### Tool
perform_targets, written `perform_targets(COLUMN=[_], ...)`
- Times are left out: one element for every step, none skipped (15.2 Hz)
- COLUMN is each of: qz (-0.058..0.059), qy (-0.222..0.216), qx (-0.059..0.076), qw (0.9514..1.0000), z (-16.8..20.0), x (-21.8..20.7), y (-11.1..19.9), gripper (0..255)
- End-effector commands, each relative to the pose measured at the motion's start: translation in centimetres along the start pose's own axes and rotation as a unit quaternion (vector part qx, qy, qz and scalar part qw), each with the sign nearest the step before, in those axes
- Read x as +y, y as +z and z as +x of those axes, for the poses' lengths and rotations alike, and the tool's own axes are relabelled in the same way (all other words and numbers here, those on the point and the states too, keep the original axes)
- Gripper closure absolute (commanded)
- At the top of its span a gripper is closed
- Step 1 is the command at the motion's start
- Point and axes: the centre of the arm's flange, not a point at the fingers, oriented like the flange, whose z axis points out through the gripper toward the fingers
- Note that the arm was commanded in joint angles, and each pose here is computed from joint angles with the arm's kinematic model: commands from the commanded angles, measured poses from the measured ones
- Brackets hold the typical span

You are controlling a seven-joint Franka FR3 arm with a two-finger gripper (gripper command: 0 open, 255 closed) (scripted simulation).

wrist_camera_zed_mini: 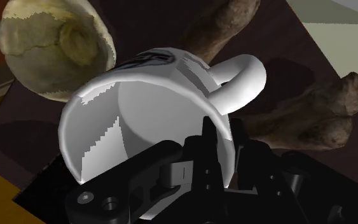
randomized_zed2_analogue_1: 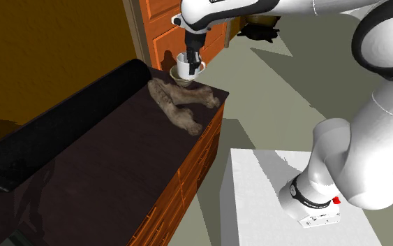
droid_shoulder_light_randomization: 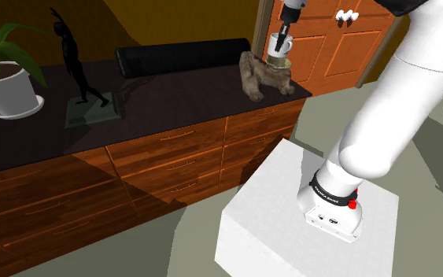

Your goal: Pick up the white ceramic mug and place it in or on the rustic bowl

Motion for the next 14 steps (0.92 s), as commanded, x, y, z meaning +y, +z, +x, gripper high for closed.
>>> perform_targets(qz=[0.000,0.000,0.000,0.000,0.000,0.000,0.000,0.000,0.000,0.000,0.000,0.000,0.000,0.000], qy=[-0.002,-0.002,-0.002,-0.002,-0.002,-0.002,-0.002,-0.002,-0.002,-0.002,-0.002,-0.002,-0.002,-0.002], qx=[0.001,0.001,0.001,0.001,0.001,0.001,0.001,0.001,0.001,0.001,0.001,0.001,0.001,0.001], qw=[1.0000,1.0000,1.0000,1.0000,1.0000,1.0000,1.0000,1.0000,1.0000,1.0000,1.0000,1.0000,1.0000,1.0000], z=[-0.3,-0.4,-0.4,-0.5,-0.5,-0.6,-0.6,-0.6,-0.7,-0.7,-0.8,-0.8,-0.9,-1.0], x=[2.9,4.2,5.6,6.9,8.2,9.5,10.8,12.1,13.5,14.8,16.1,18.0,17.9,17.9], y=[0.3,0.3,0.4,0.4,0.5,0.5,0.5,0.6,0.6,0.6,0.7,0.7,1.3,1.8], gripper=[255,255,255,255,255,255,255,255,255,255,255,255,255,255])
